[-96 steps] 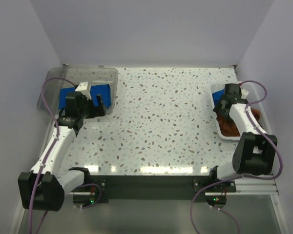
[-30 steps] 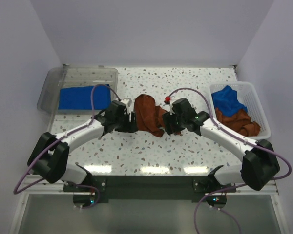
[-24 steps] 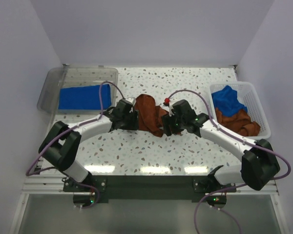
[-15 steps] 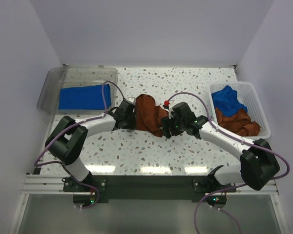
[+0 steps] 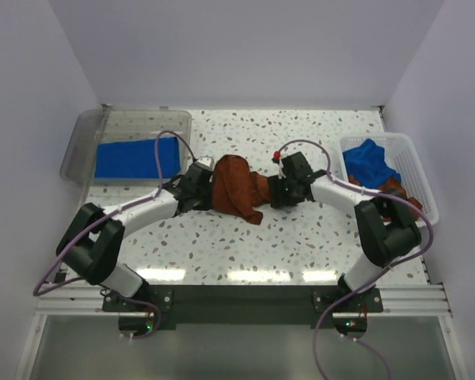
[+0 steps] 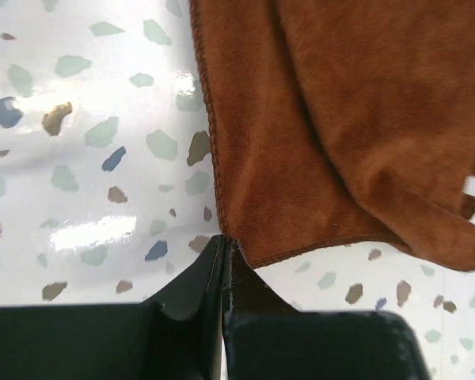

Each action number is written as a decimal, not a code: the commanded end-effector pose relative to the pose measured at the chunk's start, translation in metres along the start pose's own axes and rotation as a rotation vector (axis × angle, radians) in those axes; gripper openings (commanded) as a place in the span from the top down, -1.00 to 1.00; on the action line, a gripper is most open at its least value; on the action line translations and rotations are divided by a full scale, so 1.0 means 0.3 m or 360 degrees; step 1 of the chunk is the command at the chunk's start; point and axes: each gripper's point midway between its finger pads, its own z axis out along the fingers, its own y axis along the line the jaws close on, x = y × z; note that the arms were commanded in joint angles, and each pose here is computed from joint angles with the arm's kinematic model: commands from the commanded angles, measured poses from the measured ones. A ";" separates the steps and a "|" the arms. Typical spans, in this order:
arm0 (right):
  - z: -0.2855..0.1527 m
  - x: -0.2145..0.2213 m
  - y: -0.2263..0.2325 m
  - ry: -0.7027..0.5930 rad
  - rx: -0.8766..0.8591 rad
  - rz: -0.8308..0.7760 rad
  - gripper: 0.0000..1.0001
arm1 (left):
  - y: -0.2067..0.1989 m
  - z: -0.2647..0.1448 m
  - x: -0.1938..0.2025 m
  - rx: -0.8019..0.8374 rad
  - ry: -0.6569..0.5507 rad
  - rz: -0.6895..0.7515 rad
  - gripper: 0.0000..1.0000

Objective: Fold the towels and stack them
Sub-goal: Move the towel to the center of the board

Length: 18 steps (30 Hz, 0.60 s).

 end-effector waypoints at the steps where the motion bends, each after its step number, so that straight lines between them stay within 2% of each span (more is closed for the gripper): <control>1: -0.008 -0.254 -0.114 -0.0250 0.0140 0.0134 -0.20 | 0.023 -0.086 -0.001 -0.0018 -0.0034 0.0025 1.00; 3: -0.033 -0.370 -0.154 -0.0372 0.0196 0.0223 -0.20 | 0.033 -0.109 0.034 -0.0002 -0.0006 0.0018 1.00; 5: -0.045 -0.415 -0.171 -0.0414 0.0247 0.0249 -0.21 | 0.037 -0.120 0.079 0.0026 0.0045 0.0000 1.00; 8: -0.084 -0.431 -0.084 -0.0433 0.0108 0.0216 -0.21 | 0.029 -0.140 0.124 0.0086 0.0092 -0.0028 1.00; 13: -0.072 -0.229 0.081 -0.0269 -0.0018 0.0123 -0.17 | 0.018 -0.161 0.155 0.0150 0.0118 -0.0054 1.00; 18: -0.049 -0.087 0.116 -0.0192 -0.0083 0.0189 -0.07 | 0.031 -0.171 0.166 0.0138 0.0119 -0.0044 1.00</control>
